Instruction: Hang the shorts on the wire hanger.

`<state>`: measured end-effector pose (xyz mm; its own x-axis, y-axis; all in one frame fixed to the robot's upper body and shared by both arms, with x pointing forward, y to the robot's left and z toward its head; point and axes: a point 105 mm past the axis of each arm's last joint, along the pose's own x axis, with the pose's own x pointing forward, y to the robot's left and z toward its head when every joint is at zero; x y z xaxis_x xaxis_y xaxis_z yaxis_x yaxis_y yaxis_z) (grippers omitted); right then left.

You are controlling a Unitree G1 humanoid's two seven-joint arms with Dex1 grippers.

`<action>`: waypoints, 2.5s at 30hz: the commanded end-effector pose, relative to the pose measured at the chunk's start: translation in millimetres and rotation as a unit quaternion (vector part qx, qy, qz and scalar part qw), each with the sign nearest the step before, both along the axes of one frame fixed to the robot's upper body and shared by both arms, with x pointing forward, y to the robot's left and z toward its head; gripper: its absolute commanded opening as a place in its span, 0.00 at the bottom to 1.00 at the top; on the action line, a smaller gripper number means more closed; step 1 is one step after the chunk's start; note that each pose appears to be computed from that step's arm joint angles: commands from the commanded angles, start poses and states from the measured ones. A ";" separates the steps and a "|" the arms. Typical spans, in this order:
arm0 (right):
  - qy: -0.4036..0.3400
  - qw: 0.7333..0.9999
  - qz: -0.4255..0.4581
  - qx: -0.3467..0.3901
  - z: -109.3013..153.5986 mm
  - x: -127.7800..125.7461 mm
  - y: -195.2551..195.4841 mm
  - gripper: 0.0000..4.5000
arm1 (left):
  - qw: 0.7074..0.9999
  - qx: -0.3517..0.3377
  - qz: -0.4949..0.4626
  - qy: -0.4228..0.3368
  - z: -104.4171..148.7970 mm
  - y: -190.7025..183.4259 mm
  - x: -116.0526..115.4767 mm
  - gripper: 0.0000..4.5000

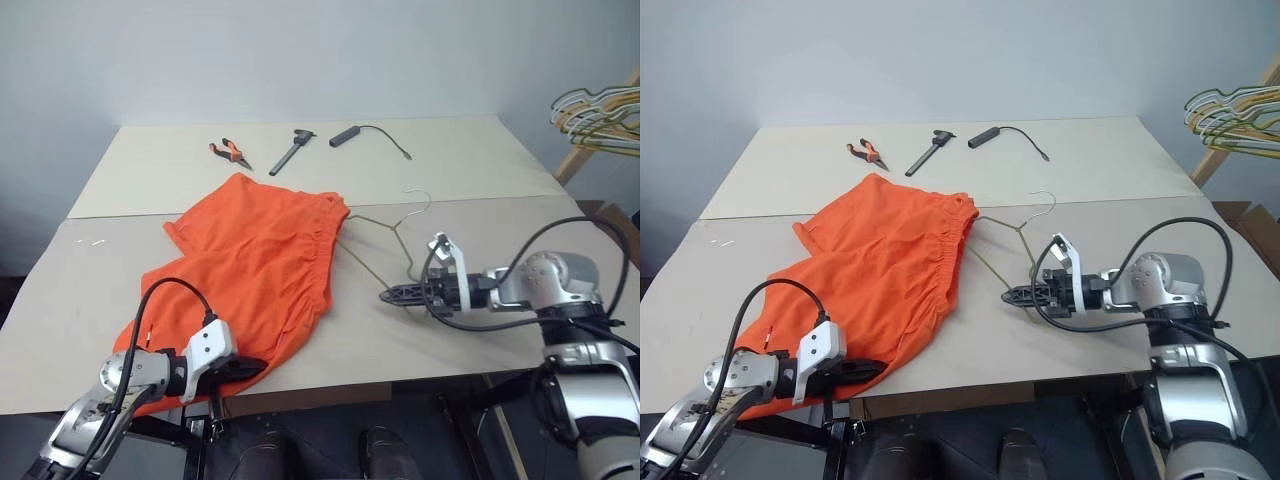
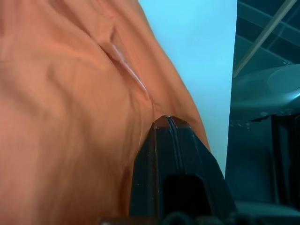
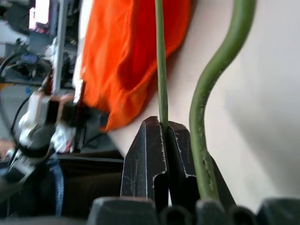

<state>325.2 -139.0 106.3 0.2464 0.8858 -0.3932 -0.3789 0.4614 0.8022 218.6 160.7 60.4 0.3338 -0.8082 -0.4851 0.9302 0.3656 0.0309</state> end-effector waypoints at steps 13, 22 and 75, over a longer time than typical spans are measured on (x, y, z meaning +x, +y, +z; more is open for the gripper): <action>-0.134 0.991 0.000 -0.008 37.5 8.6 7.1 0.00 | 0.981 -0.125 -0.012 -0.147 143.3 12.1 27.8 0.00; -0.336 0.937 0.053 -0.084 50.1 6.5 40.7 0.00 | 0.960 -0.136 -0.064 -0.238 225.1 16.4 44.6 0.00; -0.532 0.754 0.291 -0.253 103.8 4.4 84.6 0.00 | 0.923 0.238 -0.230 -0.195 182.2 34.5 136.8 0.55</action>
<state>328.9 -56.8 190.4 0.2599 0.7577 -0.5985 -0.9573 0.1209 -0.2627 354.3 196.2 229.8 0.2048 -0.6312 -0.7481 0.8900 -0.1980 0.4107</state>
